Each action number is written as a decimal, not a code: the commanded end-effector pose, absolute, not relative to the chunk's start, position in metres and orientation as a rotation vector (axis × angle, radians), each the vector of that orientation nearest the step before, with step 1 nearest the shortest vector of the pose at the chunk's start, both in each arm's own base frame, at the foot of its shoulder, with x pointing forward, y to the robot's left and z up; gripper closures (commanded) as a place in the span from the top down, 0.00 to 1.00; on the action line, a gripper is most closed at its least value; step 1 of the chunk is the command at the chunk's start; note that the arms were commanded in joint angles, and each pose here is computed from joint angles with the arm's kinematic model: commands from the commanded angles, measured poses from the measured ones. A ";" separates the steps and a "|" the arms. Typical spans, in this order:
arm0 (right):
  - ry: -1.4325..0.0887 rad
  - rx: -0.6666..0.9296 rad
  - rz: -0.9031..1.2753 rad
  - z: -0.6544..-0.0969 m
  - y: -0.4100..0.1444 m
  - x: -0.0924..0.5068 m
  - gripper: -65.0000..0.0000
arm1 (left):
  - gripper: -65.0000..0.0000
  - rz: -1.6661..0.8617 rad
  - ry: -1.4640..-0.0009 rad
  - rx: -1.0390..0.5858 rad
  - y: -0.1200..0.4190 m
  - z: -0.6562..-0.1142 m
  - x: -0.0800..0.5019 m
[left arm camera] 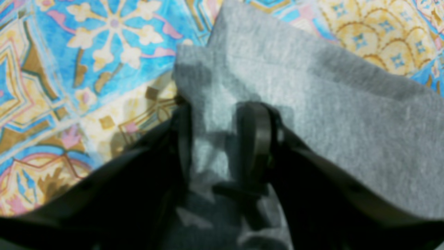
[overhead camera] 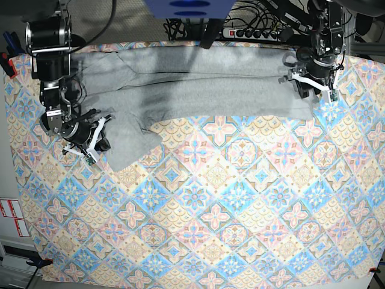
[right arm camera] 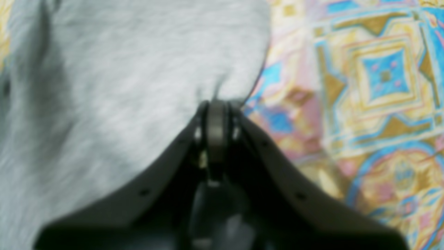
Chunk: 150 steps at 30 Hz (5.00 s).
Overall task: Fold the T-shirt properly
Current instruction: 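Grasp the hanging sleeve with the right gripper and fold it onto the shirt, then push the folded shirt's ends inward with both grippers to compact it, then release the strip ends and reposition both grippers onto the shirt's ends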
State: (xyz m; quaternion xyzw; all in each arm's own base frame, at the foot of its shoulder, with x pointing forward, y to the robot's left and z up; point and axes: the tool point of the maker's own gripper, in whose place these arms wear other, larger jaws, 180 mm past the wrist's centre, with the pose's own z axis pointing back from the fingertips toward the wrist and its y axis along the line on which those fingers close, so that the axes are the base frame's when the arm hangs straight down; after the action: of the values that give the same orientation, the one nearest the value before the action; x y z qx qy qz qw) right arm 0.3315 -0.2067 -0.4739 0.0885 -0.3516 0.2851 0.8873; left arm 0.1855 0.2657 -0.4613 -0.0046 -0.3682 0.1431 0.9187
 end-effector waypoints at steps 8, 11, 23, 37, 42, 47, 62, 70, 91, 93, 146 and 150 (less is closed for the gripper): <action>-0.865 0.087 0.666 -0.414 -0.204 0.303 0.01 | 0.36 0.286 -0.800 -0.016 0.266 -0.452 0.198; -0.880 0.082 0.727 -0.399 -0.187 0.281 0.01 | 0.36 0.286 -0.801 -0.017 0.266 -0.452 0.198; -0.843 0.083 0.761 -0.385 -0.180 0.204 0.01 | 0.36 0.286 -0.803 -0.017 0.266 -0.452 0.199; -0.738 0.157 0.722 -0.398 -0.176 0.146 0.01 | 0.36 0.290 -0.819 -0.014 0.268 -0.448 0.205; -0.727 0.153 0.718 -0.399 -0.179 0.142 0.01 | 0.37 0.291 -0.819 -0.013 0.269 -0.448 0.205; -0.749 0.095 0.689 -0.391 -0.199 0.150 0.16 | 0.37 0.292 -0.826 -0.013 0.269 -0.446 0.207; -0.971 0.127 0.638 -0.361 -0.159 0.219 0.36 | 0.40 0.391 -0.809 0.035 0.327 -0.428 0.205; -0.953 0.173 0.649 -0.372 -0.145 0.221 0.36 | 0.52 0.377 -0.710 -0.015 0.314 -0.432 0.222; -0.950 0.169 0.643 -0.373 -0.148 0.221 0.36 | 0.42 0.260 -0.491 -0.130 0.258 -0.479 0.183; -0.950 0.170 0.644 -0.374 -0.147 0.221 0.36 | 0.29 0.214 -0.480 -0.162 0.245 -0.482 0.182; -0.971 0.028 0.558 -0.360 -0.205 0.229 0.36 | 0.00 -0.033 -0.727 -0.409 0.124 -0.393 0.225; -0.976 -0.007 0.536 -0.356 -0.219 0.229 0.36 | 0.00 -0.091 -0.711 -0.477 0.090 -0.390 0.223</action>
State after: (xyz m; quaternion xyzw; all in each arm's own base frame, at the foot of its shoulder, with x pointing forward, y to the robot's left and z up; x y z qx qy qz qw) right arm 0.2234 -0.2161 -0.3672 0.0004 -0.4449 0.2534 0.8590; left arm 0.2190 0.0920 -0.3987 -0.2246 -0.3290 -0.0429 0.9162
